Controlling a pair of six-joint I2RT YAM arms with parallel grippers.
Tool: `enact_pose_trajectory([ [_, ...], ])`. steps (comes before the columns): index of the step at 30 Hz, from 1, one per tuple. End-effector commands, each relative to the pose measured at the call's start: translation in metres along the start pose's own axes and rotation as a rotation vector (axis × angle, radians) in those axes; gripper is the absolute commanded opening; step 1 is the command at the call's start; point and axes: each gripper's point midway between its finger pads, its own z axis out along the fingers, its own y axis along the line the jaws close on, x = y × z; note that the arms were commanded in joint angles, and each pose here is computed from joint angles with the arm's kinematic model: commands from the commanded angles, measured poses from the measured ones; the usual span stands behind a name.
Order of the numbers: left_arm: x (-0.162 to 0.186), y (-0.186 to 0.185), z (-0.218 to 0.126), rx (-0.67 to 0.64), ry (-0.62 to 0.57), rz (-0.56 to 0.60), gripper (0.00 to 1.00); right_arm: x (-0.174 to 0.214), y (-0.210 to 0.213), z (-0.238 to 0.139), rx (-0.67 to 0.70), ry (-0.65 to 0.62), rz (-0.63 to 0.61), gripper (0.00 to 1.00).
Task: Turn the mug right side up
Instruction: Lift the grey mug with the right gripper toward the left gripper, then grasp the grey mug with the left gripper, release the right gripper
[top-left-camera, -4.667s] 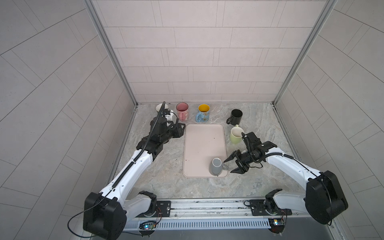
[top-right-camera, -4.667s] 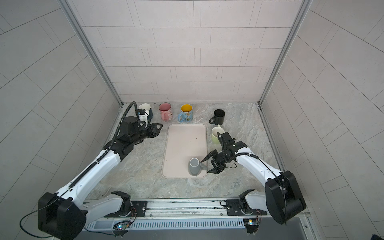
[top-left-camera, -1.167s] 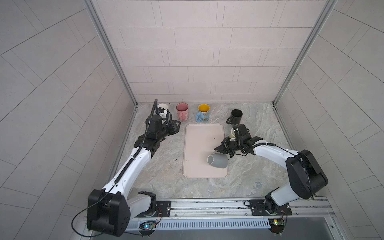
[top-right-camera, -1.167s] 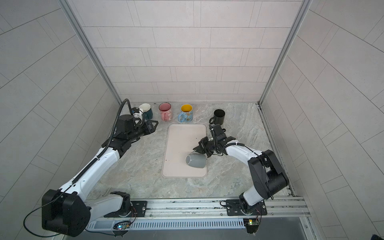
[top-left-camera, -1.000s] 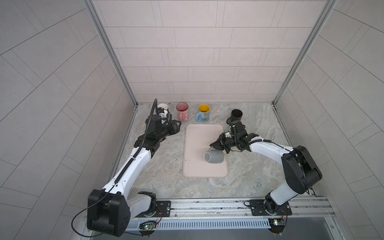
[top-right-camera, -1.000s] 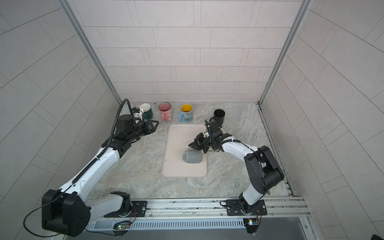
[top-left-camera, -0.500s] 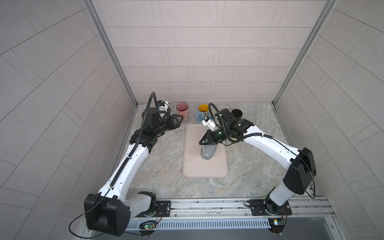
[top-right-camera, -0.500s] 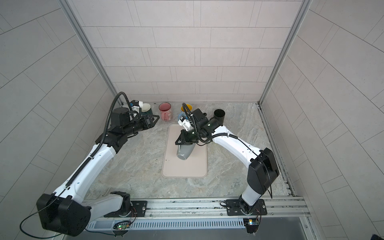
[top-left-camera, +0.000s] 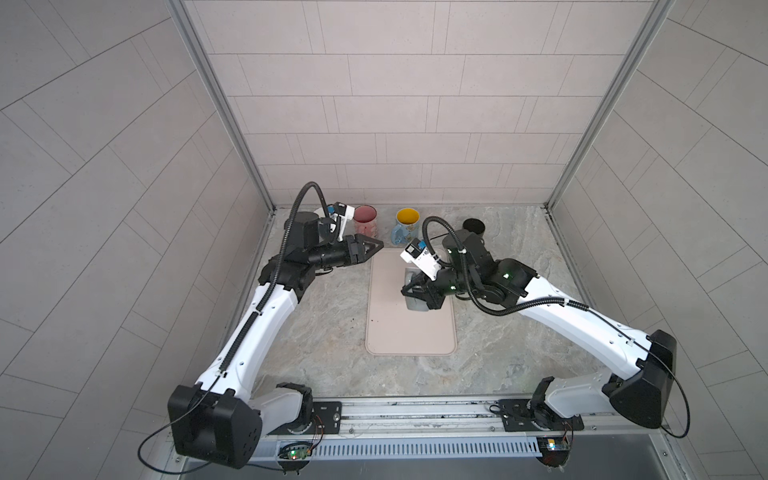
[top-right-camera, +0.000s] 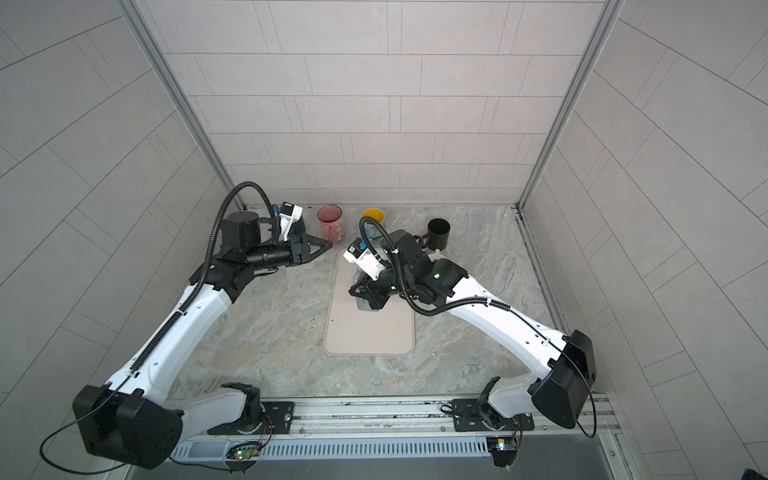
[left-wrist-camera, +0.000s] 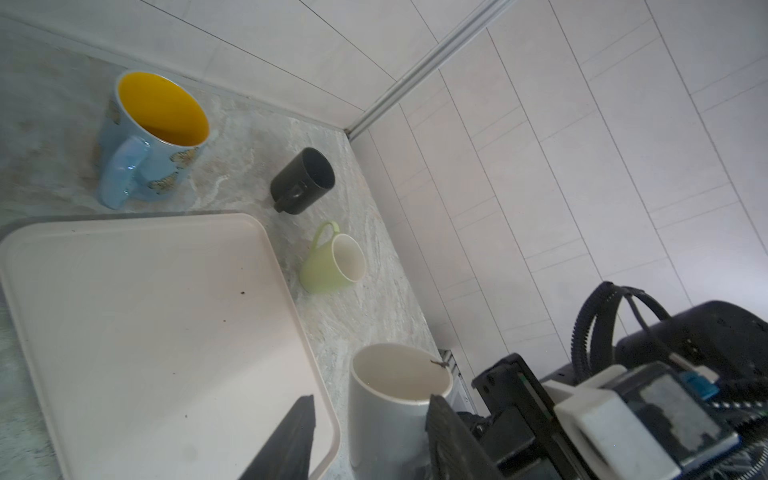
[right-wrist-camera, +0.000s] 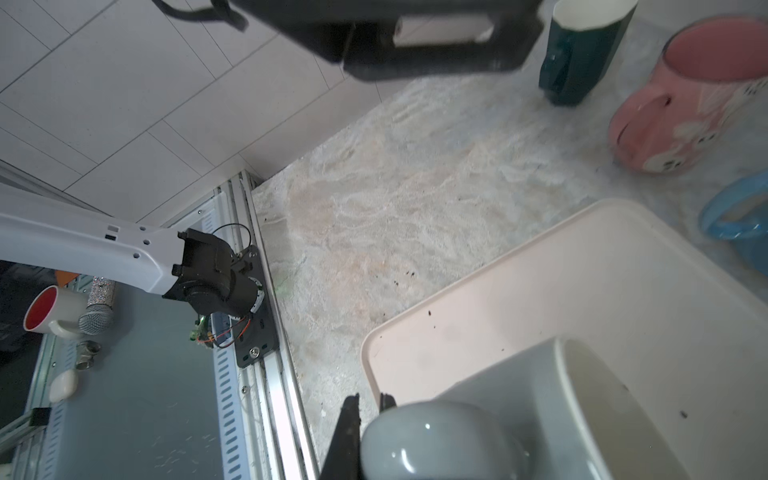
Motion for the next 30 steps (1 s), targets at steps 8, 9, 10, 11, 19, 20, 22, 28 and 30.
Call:
enact_pose_trajectory([
  [8, 0.020, -0.070, -0.002, 0.359, 0.123, -0.020, 0.48, -0.039, 0.021, -0.010, -0.050, -0.128, -0.274, 0.00],
  [9, 0.023, -0.071, 0.000, 0.369, 0.141, -0.025, 0.48, -0.041, 0.021, -0.010, -0.050, -0.130, -0.284, 0.00],
  [10, 0.026, -0.073, 0.000, 0.378, 0.158, -0.030, 0.47, -0.042, 0.022, -0.009, -0.055, -0.133, -0.293, 0.00],
  [11, 0.029, -0.073, 0.001, 0.383, 0.171, -0.038, 0.46, -0.044, 0.023, -0.010, -0.054, -0.137, -0.301, 0.00],
  [19, 0.051, -0.079, 0.006, 0.417, 0.258, -0.072, 0.43, -0.051, 0.020, -0.009, -0.031, -0.157, -0.351, 0.00],
  [20, 0.052, -0.079, 0.006, 0.414, 0.260, -0.076, 0.43, -0.052, 0.019, -0.009, -0.029, -0.159, -0.355, 0.00],
  [22, 0.055, -0.075, 0.007, 0.399, 0.265, -0.086, 0.43, -0.054, 0.019, -0.008, -0.030, -0.163, -0.360, 0.00],
  [28, 0.066, -0.063, 0.008, 0.336, 0.289, -0.089, 0.43, -0.056, 0.018, -0.010, -0.016, -0.166, -0.377, 0.00],
  [30, 0.071, -0.058, 0.007, 0.308, 0.302, -0.074, 0.43, -0.057, 0.017, -0.011, -0.010, -0.166, -0.385, 0.00],
])
